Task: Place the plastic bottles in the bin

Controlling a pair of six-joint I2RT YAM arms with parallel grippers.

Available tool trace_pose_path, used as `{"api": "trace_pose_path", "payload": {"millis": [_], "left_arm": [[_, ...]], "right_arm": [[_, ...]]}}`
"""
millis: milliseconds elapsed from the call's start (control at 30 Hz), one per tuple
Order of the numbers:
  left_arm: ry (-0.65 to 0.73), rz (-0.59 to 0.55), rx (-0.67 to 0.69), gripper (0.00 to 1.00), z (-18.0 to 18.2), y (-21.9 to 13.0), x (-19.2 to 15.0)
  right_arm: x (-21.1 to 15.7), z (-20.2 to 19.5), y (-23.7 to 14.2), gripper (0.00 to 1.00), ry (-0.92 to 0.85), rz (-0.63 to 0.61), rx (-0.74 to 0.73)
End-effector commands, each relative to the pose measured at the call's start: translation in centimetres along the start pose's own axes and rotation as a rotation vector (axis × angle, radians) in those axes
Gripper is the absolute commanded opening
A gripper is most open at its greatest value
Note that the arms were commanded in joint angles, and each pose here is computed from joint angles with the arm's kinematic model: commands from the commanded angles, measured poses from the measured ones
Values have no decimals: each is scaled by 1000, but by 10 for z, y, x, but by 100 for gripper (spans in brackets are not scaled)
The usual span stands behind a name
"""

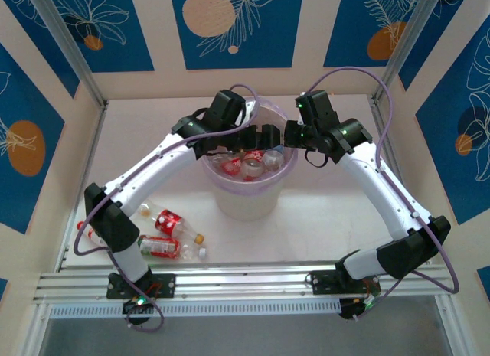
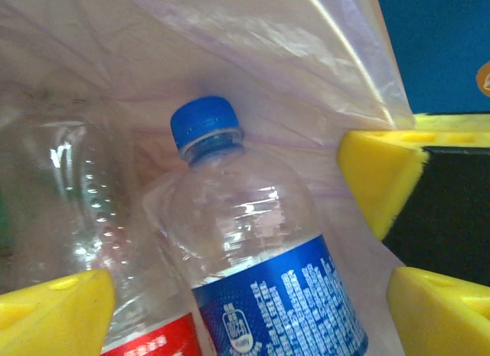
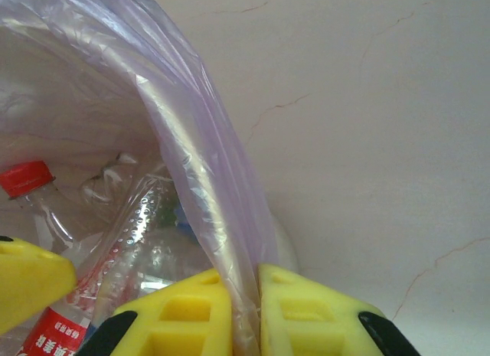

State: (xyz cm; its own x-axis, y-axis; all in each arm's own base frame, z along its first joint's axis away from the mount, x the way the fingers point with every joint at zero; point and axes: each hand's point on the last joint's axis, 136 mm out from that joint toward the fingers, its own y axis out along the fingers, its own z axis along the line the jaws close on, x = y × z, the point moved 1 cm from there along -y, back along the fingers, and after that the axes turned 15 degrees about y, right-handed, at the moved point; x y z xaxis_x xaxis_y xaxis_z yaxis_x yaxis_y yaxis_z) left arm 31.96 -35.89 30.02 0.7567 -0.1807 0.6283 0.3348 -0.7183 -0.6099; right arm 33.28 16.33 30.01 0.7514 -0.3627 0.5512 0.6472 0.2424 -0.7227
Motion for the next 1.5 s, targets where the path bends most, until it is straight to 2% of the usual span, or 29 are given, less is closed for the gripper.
{"api": "trace_pose_path", "payload": {"millis": [0, 167, 300, 467, 600, 833, 1033, 1133, 1233, 1300, 1400, 1467], "left_arm": [[18, -31, 53, 90, 13, -19, 6], [21, -62, 45, 67, 12, -27, 11], [-3, -9, 14, 58, 12, -12, -2], [23, 39, 24, 53, 12, 5, -16], [65, 82, 41, 54, 13, 16, -28], [124, 80, 30, 57, 8, 15, -25], [193, 30, 76, 64, 1, -12, 0], [220, -24, 108, 73, -1, -33, 15], [232, -86, 139, 92, 1, -58, 28], [215, -119, 175, 100, 9, -79, 35], [160, -139, 269, 100, 32, -109, 35], [74, -132, 356, 100, 60, -129, 25]], "right_arm": [[-4, 8, 2, 15, -4, 27, 19], [-4, 7, 1, 14, -7, 26, 14], [-5, 5, 2, 14, -5, 27, 10], [-7, 5, 4, 14, -4, 31, 6], [-7, 2, 4, 14, -4, 30, -4], [-9, 1, 6, 14, 8, 26, -6], [-6, 3, 3, 14, 11, 6, 4], [-5, 4, 3, 14, 6, 7, 5], [-5, 3, 3, 14, 0, 6, 1], [-5, 2, 3, 14, -2, 6, -2], [-5, 2, 4, 15, -6, 7, -2], [-5, 2, 5, 14, -12, 8, -5]]}}
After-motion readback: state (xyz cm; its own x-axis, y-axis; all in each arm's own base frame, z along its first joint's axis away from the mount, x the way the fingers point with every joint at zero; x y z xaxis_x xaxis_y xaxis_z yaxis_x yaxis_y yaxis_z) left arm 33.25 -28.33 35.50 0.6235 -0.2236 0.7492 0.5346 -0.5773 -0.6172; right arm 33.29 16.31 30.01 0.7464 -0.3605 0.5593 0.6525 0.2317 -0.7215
